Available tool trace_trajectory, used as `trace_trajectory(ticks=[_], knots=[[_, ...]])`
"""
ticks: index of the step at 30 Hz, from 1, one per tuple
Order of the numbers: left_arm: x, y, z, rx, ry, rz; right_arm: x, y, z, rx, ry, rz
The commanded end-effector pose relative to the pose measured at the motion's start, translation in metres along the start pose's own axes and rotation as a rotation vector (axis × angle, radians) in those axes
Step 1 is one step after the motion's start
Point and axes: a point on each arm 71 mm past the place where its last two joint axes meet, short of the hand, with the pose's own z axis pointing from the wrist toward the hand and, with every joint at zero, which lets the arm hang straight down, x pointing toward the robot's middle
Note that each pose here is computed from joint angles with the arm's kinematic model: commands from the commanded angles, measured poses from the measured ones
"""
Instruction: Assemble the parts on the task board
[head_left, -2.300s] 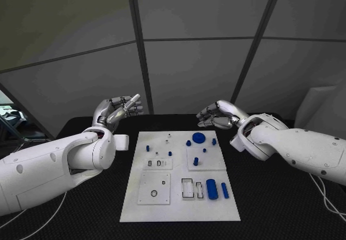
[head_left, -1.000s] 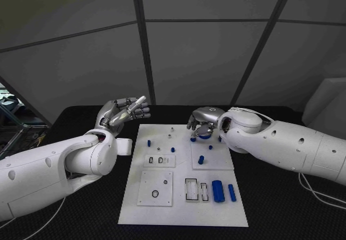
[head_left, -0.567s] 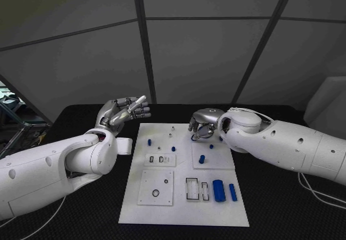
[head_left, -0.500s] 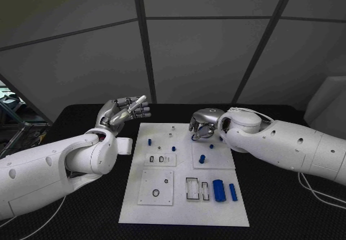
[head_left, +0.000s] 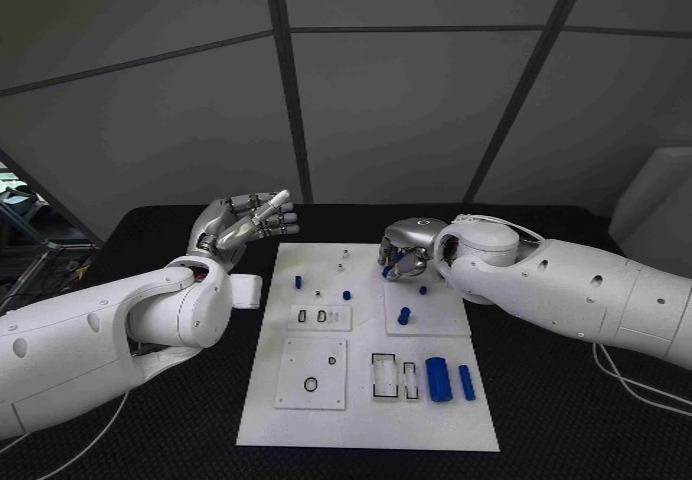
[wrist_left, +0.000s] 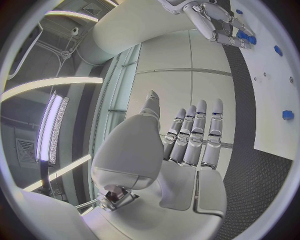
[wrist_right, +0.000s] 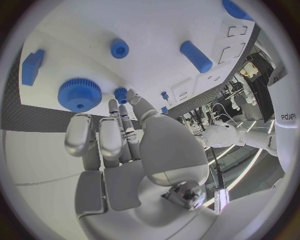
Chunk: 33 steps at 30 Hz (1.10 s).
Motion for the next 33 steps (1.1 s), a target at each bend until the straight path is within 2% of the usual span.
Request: trace_trajectory(ticks=[1,18,24,29,33], knots=[[0.0005,-0.0021,0.0005,0.01,0.008,0.003,0.001,0.0,0.0,0.0,0.021,-0.017],[0.0,-0.0022,0.0009,0.008,0.008,0.002,-0.002,0.002,0.001,-0.004,-0.019,-0.027],[0.0001,-0.0021,0.001,0.007,0.008,0.002,-0.005,0.004,0.002,-0.01,-0.059,-0.026],[-0.0005,-0.0021,0.0011,0.005,0.008,0.003,-0.007,0.004,-0.002,-0.022,-0.079,-0.012],[-0.0018,-0.002,0.0013,0.004,0.006,0.004,-0.01,0.004,-0.007,-0.021,-0.116,-0.002]])
